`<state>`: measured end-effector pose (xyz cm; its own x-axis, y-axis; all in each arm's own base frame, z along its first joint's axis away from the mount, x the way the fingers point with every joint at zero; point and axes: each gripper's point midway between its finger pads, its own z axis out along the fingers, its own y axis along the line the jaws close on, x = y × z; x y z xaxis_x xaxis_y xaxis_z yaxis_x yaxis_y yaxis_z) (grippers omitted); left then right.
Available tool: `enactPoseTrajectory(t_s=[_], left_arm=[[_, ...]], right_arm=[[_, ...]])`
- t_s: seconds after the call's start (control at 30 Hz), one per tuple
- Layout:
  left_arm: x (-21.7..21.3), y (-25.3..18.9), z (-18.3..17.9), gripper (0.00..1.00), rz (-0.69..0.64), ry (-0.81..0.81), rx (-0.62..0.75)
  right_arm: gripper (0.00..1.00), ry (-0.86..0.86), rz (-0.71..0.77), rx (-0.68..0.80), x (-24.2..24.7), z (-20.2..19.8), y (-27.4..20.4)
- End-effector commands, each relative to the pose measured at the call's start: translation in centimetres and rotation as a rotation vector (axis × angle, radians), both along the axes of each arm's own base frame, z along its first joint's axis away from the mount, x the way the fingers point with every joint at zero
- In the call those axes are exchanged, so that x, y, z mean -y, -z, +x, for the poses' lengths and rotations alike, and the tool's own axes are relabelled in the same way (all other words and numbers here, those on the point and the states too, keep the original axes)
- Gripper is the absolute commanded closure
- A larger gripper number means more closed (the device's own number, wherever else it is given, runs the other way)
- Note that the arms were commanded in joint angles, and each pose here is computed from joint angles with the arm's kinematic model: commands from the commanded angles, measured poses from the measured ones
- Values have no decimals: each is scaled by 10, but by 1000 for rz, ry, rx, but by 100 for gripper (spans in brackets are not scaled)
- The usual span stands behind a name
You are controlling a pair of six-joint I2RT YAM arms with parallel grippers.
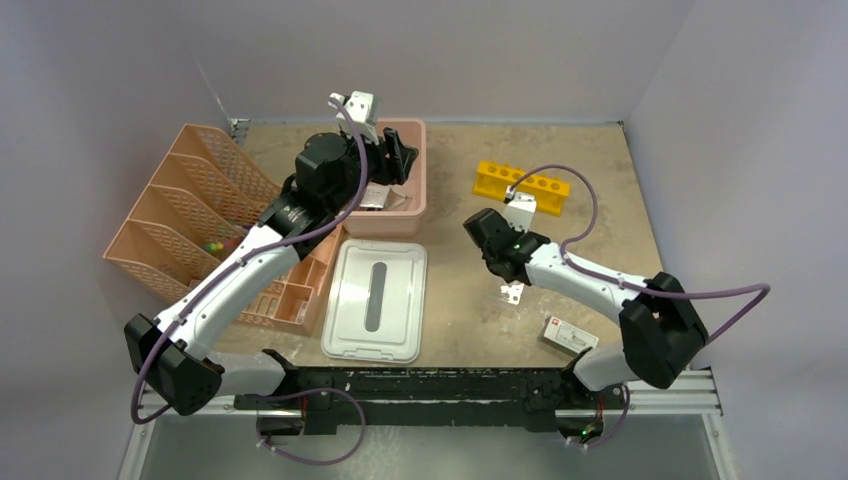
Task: Organize the chemistry lab equipment
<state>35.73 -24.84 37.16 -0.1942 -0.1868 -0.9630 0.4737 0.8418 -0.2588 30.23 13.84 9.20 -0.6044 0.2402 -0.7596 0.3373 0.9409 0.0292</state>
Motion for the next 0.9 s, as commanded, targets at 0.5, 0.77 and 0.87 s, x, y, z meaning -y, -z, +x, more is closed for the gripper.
enactPoseTrajectory(t_s=[0.5, 0.77, 0.87], left_arm=[[-9, -22, -2, 44, -41, -30, 49], [-47, -1, 17, 44, -39, -303, -56], [-59, -4, 17, 44, -55, -363, -51]], right_arm=[[48, -149, 54, 76, -13, 5, -86], [52, -519, 89, 87, -84, 30, -95], [50, -564, 49, 26, -105, 32, -73]])
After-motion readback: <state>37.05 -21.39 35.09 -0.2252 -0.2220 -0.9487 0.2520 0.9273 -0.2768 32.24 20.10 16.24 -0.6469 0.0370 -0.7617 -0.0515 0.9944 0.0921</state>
